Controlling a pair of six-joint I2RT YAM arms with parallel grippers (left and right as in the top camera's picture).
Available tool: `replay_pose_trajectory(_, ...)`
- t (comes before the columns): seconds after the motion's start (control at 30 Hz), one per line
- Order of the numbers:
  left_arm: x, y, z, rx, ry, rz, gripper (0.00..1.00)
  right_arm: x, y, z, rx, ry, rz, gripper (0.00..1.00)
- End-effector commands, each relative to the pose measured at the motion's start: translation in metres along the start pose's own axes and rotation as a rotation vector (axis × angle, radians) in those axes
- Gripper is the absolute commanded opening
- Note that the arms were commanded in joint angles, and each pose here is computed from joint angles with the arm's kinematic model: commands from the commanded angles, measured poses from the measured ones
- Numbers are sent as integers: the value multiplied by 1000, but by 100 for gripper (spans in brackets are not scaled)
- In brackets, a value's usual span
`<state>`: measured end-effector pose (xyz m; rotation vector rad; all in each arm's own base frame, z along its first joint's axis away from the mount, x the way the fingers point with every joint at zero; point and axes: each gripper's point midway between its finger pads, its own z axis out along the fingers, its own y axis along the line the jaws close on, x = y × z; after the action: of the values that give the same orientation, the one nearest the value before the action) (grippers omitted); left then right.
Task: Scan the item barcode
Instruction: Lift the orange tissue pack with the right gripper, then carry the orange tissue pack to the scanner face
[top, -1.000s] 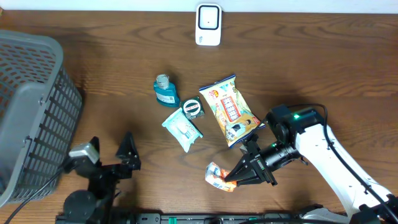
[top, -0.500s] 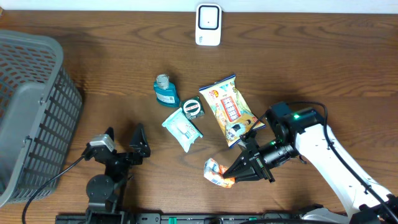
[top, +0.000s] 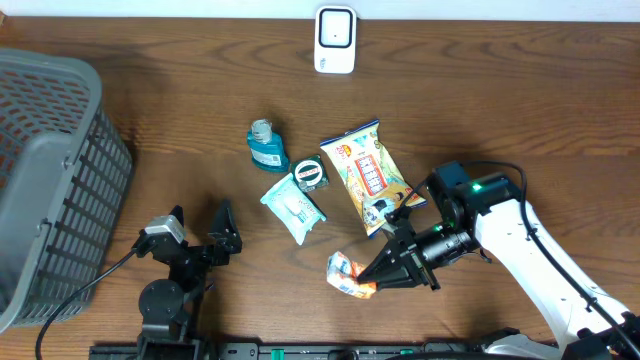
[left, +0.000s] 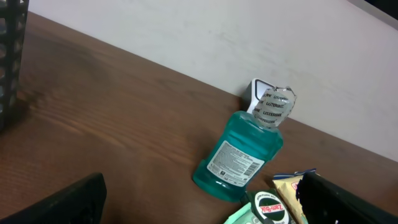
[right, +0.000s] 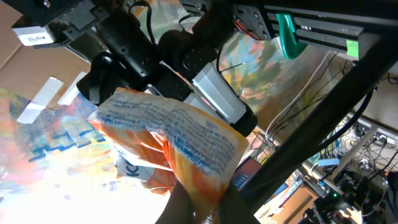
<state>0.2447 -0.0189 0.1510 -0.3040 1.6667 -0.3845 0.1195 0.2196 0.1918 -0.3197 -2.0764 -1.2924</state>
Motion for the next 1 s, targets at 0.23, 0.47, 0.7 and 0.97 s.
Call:
replay_pose_trajectory(0.23, 14, 10, 1, -39, 45, 1, 98, -96, 10, -21, 203, -393, -461, 1)
replay_pose_trajectory(0.47, 14, 10, 1, -39, 45, 1, 98, -175, 47, -82, 392, -889, -691, 2)
replay_pose_trajectory(0.7, 14, 10, 1, -39, 45, 1, 98, -206, 80, -146, 557, -1282, -806, 1)
replay_pose_trajectory(0.97, 14, 10, 1, -39, 45, 2, 98, -237, 112, -156, 503, -1401, -911, 1)
